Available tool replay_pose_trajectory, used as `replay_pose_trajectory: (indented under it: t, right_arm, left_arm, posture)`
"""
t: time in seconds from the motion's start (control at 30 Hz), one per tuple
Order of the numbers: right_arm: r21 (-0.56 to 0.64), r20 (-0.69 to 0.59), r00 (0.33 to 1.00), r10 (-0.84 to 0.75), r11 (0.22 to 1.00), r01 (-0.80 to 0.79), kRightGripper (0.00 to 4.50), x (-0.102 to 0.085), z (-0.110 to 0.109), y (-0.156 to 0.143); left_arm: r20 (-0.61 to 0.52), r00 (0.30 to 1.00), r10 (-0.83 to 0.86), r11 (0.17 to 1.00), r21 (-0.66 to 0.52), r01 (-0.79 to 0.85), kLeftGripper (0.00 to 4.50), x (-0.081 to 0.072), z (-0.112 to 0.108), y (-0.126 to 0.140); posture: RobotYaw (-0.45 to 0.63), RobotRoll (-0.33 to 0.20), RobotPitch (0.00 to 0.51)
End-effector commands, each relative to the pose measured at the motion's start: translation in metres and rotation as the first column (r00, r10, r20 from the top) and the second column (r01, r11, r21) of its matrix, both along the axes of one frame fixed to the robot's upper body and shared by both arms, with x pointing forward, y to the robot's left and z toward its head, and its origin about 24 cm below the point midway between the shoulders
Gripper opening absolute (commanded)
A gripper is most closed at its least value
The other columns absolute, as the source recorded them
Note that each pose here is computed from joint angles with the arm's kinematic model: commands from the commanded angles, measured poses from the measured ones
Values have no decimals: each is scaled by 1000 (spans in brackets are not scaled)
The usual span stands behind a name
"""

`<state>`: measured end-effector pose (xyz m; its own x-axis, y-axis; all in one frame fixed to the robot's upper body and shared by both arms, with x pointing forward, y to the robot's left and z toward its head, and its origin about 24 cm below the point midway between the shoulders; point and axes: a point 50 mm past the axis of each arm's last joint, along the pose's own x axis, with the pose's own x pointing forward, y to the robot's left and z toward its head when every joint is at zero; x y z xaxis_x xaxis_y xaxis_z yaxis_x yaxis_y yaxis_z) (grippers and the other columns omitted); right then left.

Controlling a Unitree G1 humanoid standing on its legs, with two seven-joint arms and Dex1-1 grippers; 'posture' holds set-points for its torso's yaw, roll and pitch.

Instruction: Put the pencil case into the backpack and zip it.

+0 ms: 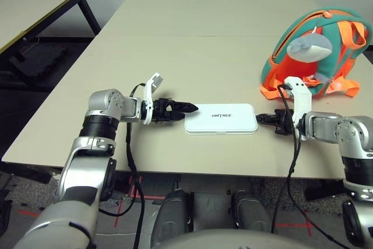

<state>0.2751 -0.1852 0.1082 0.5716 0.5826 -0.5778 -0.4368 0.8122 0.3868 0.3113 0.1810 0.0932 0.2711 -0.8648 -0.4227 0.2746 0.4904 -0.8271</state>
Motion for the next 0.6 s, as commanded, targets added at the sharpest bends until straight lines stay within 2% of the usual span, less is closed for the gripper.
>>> replay_pose_trajectory:
  t: [0.03, 0.3, 0.6]
  right_arm:
    - [10, 12, 999, 47, 999, -47, 13, 1, 4, 12]
    - [22, 17, 997, 76, 997, -77, 13, 4, 5, 25]
    - [25, 28, 996, 80, 996, -80, 13, 8, 5, 29]
  left_arm:
    - [-75, 997, -5, 999, 31, 8, 4500, -7, -15, -2]
    - [-117, 993, -26, 999, 23, 29, 4500, -13, -18, -2]
    - [-159, 981, -113, 994, -15, 112, 4500, -28, -15, -2]
  posture:
    - [-68, 0, 82]
    - [-63, 0, 81]
    - [-60, 0, 80]
